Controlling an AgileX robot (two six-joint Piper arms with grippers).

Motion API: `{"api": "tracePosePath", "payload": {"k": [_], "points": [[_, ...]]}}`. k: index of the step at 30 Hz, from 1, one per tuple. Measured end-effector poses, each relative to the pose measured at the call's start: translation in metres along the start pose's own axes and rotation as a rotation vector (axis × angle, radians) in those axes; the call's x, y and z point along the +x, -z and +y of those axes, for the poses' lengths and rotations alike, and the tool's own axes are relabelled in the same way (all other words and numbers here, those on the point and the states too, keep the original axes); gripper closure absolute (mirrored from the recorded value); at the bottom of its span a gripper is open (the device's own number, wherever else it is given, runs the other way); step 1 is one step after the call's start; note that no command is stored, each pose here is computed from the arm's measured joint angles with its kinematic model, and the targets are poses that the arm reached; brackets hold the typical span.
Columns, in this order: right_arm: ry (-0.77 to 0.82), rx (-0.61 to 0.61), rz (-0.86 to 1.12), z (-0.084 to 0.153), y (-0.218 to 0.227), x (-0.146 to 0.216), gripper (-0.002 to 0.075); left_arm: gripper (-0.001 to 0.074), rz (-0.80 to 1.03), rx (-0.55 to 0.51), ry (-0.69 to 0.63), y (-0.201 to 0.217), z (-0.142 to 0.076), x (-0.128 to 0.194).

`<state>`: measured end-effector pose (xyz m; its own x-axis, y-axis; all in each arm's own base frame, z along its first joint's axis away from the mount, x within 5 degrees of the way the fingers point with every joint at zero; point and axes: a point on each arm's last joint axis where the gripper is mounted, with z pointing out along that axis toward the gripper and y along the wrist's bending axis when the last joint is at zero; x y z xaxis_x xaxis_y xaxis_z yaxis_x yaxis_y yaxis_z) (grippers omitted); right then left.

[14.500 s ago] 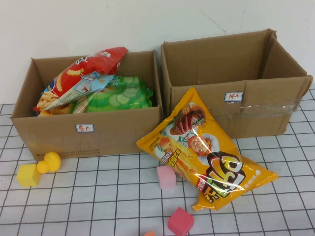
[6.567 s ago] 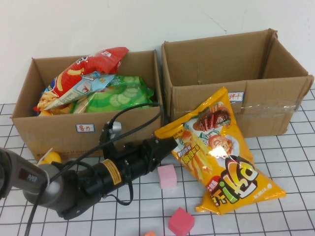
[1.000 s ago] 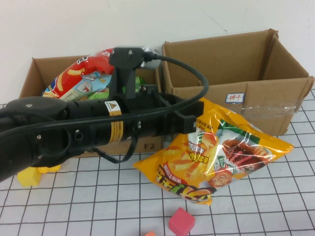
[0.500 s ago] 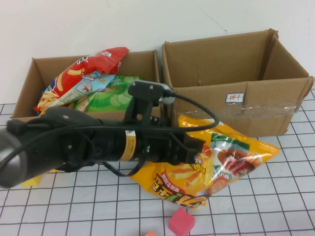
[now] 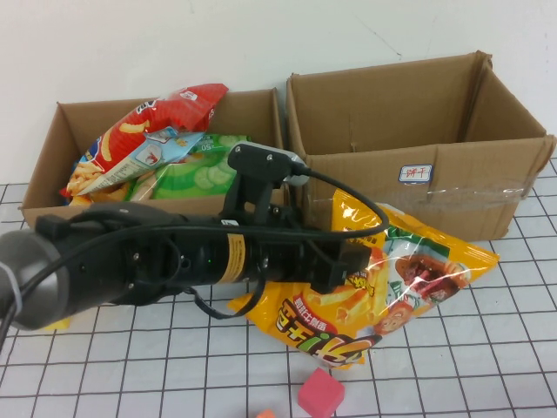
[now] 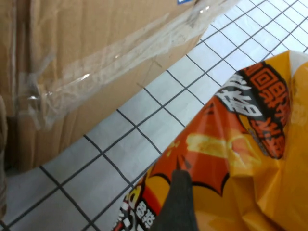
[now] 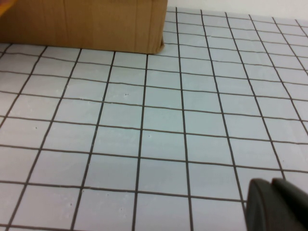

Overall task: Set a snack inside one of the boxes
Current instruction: Pick up the potato chip

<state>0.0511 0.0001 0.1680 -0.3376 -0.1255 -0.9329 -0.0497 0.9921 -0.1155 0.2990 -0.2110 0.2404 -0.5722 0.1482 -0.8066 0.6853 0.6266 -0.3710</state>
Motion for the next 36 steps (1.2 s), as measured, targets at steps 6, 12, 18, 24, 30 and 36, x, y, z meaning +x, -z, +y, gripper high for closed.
{"api": "tracePosePath", "payload": {"k": [6,12,18,24,30,36], "points": [[0.000,0.000,0.000,0.000,0.000,0.000,0.0727,0.0176,-0.034,0.025,-0.116,-0.005,-0.005,0.000],[0.000,0.000,0.000,0.000,0.000,0.000,0.0727,0.0176,-0.100,0.030,-0.249,-0.008,-0.013,-0.005],[0.000,0.000,0.000,0.000,0.000,0.000,0.0727,0.0176,-0.195,0.005,-0.136,-0.007,-0.010,-0.013],[0.000,0.000,0.000,0.000,0.000,0.000,0.0727,0.0176,-0.183,0.002,-0.065,-0.021,-0.001,-0.004],[0.000,0.000,0.000,0.000,0.000,0.000,0.0727,0.0176,-0.190,-0.010,0.015,-0.039,0.009,-0.002],[0.000,0.000,0.000,0.000,0.000,0.000,0.0727,0.0175,-0.249,-0.034,0.030,-0.037,0.008,-0.023]]}}
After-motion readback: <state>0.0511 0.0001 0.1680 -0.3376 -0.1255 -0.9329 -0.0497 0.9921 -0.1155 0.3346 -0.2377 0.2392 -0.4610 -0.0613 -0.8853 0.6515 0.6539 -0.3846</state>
